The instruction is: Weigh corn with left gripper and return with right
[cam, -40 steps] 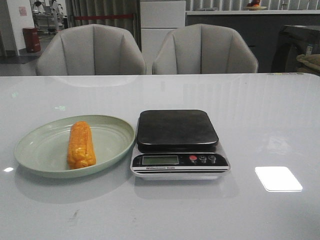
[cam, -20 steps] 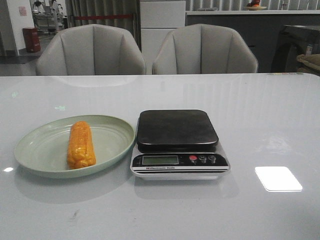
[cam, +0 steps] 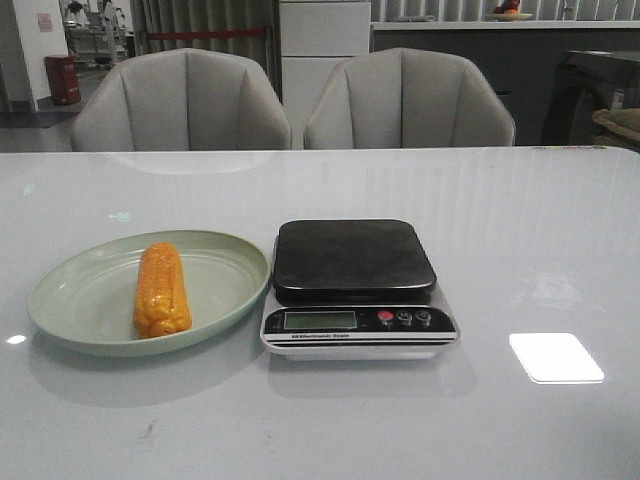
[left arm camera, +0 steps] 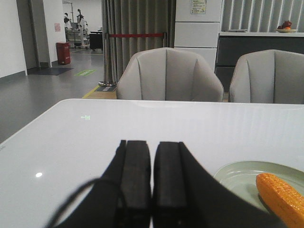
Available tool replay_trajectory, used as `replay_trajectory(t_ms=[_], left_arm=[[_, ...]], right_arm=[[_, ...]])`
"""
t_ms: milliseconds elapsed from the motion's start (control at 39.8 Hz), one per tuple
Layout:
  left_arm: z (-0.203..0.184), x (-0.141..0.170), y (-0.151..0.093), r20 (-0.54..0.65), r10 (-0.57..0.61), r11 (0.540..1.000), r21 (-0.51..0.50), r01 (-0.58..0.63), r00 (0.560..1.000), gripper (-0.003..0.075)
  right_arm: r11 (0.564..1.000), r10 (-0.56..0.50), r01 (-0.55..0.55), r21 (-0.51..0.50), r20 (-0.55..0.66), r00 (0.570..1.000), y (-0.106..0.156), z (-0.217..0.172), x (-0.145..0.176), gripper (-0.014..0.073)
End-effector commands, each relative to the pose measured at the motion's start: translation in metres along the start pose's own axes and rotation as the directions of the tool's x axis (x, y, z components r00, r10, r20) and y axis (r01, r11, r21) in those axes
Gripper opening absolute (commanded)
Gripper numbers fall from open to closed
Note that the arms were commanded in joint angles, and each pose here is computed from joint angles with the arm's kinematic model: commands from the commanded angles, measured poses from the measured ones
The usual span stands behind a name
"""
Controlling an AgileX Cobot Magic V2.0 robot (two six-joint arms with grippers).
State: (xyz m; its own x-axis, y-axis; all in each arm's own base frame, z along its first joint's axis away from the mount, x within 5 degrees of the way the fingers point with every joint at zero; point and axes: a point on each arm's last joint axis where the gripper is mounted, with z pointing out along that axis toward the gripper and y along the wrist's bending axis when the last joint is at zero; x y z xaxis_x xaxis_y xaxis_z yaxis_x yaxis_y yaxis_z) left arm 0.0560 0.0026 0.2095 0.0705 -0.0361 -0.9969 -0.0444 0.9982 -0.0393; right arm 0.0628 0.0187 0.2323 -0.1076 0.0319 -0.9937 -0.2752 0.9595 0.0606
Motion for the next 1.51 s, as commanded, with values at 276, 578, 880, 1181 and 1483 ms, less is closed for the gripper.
replay_trajectory(t_ms=[276, 578, 880, 1181, 1483], left_arm=[[-0.001, 0.002, 0.001, 0.067, -0.001, 1.000, -0.008, 0.001, 0.998, 0.0113], [-0.001, 0.002, 0.001, 0.065, -0.001, 1.000, -0.008, 0.001, 0.998, 0.0113], [-0.001, 0.002, 0.001, 0.065, -0.001, 1.000, -0.008, 0.001, 0.998, 0.0113], [-0.001, 0.002, 0.001, 0.065, -0.001, 1.000, -0.008, 0.001, 0.998, 0.0113], [-0.001, 0.002, 0.001, 0.065, -0.001, 1.000, -0.008, 0.001, 0.998, 0.0113]], right_arm=[[0.987, -0.061, 0.030, 0.155, 0.196, 0.979, -0.011, -0.003, 0.021, 0.0158], [0.987, -0.068, 0.031, 0.158, 0.233, 0.970, -0.011, -0.009, 0.025, 0.0158], [0.987, -0.068, 0.031, 0.158, 0.233, 0.970, -0.011, -0.009, 0.025, 0.0158], [0.987, -0.068, 0.031, 0.158, 0.233, 0.970, -0.011, -0.009, 0.025, 0.0158], [0.987, -0.068, 0.031, 0.158, 0.233, 0.970, -0.011, -0.009, 0.025, 0.0158]])
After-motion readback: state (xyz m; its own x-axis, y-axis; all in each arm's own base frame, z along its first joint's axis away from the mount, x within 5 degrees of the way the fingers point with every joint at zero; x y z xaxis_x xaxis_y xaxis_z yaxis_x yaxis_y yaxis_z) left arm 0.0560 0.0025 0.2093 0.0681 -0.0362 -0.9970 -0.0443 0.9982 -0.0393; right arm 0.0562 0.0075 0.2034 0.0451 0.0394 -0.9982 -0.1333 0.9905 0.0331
